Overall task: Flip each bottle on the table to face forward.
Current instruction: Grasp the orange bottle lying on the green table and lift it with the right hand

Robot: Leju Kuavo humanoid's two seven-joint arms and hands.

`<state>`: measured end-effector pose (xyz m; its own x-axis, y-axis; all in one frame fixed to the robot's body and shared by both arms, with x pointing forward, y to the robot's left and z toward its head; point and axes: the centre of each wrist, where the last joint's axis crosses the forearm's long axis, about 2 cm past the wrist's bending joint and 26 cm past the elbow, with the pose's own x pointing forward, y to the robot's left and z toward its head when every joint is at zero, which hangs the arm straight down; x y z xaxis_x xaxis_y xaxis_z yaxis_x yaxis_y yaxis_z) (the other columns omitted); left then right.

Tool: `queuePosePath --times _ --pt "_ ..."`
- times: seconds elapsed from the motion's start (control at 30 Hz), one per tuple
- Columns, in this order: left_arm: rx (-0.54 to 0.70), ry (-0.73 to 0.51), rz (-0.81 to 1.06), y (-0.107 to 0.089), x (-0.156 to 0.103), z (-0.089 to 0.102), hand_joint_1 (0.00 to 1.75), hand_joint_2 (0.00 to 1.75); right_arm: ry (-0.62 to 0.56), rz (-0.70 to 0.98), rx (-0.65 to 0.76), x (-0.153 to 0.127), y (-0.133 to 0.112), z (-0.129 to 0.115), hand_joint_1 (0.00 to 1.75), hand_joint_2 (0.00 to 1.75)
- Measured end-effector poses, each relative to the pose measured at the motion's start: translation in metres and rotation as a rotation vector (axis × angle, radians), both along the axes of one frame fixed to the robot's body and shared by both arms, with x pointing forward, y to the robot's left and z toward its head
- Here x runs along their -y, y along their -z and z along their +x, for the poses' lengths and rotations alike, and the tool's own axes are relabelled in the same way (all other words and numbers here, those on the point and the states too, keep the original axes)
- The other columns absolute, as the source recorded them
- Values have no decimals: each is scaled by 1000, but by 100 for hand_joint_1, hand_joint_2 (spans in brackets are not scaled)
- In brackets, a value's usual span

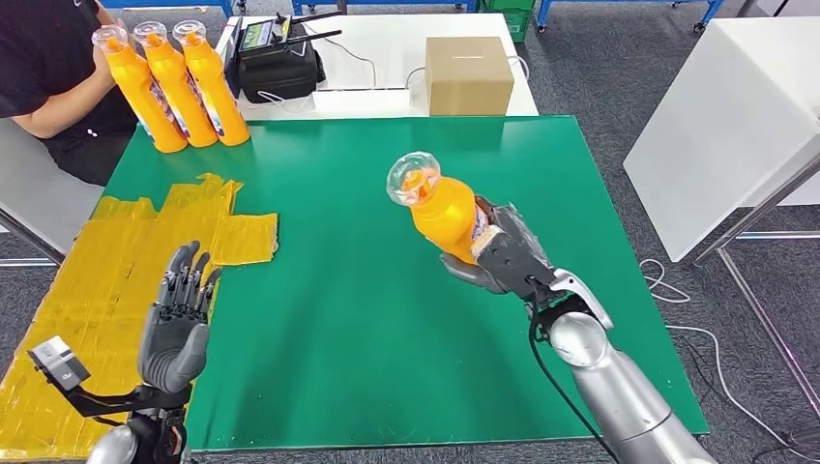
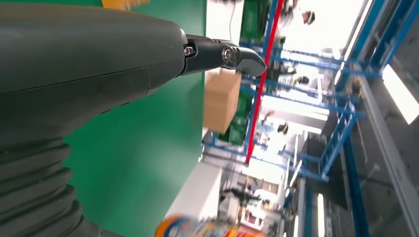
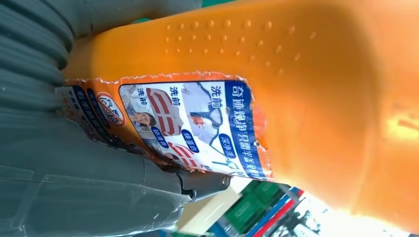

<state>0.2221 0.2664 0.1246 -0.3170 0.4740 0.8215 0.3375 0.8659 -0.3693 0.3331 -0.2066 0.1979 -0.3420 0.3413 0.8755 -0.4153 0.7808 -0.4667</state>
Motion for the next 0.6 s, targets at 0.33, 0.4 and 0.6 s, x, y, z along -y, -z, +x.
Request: queuePosePath --times 0.33,0.4,0.6 --pt "34 70 -18 -9 24 5 0 175 -72 51 -5 -43 -13 3 175 175" --pt "49 81 -24 -14 29 9 0 175 -102 62 -29 -62 -14 3 175 175" --pt "60 101 -33 -18 36 14 0 175 -165 78 -75 -103 -14 1 175 175"
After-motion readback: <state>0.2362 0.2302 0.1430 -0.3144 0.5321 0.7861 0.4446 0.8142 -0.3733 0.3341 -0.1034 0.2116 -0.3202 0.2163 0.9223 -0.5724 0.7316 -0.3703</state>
